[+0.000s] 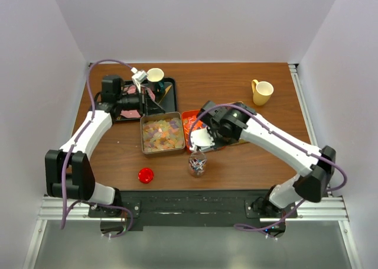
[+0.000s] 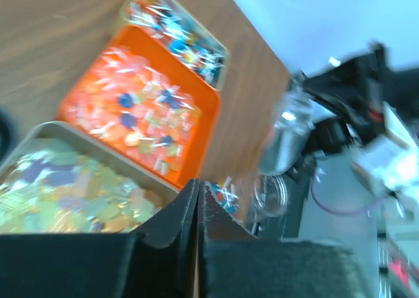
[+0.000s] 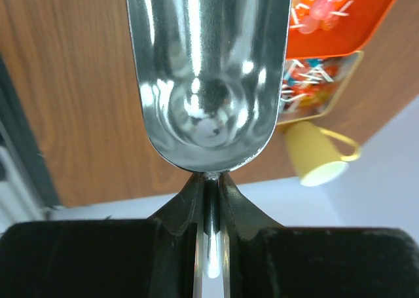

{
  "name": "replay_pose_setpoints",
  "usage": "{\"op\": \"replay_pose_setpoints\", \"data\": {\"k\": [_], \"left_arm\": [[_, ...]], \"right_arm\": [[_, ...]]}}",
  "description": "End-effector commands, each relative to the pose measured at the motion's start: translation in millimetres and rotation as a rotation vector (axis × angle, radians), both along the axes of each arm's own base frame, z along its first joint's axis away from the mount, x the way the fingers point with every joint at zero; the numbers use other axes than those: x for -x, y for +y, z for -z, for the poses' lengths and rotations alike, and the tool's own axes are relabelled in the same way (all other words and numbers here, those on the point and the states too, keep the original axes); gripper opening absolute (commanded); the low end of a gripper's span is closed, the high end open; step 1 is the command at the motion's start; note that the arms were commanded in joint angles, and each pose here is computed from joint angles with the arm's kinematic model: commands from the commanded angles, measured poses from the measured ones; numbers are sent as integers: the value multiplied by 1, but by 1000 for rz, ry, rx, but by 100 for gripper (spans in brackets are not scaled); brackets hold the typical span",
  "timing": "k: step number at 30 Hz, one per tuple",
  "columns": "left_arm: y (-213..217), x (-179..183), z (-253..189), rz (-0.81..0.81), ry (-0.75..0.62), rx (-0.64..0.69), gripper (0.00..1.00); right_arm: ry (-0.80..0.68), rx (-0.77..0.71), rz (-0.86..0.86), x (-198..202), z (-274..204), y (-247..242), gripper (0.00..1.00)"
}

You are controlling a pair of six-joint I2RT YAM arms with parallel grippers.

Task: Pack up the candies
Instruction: Place the fake candies in the packing bottle, then scoop the fake candies from the storage box.

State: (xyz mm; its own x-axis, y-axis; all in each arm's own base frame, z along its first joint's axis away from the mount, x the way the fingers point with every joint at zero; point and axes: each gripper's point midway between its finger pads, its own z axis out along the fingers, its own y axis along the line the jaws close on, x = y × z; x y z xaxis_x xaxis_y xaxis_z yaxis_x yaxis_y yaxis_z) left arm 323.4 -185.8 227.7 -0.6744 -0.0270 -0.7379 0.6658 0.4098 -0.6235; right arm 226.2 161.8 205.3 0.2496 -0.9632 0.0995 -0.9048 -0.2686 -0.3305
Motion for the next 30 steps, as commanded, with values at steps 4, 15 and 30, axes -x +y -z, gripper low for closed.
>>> {"op": "replay_pose_setpoints", "data": {"k": [4, 15, 30], "left_arm": [[-40, 49, -24, 237, -33, 121, 0], [-54, 43, -10, 256, 36, 138, 0], [-34, 12, 2, 120, -17, -34, 54]], "right_arm": [[117, -149, 251, -14, 10, 31, 0], [103, -396, 285, -42, -39, 95, 0], [-4, -351, 208, -75, -45, 42, 0]]}}
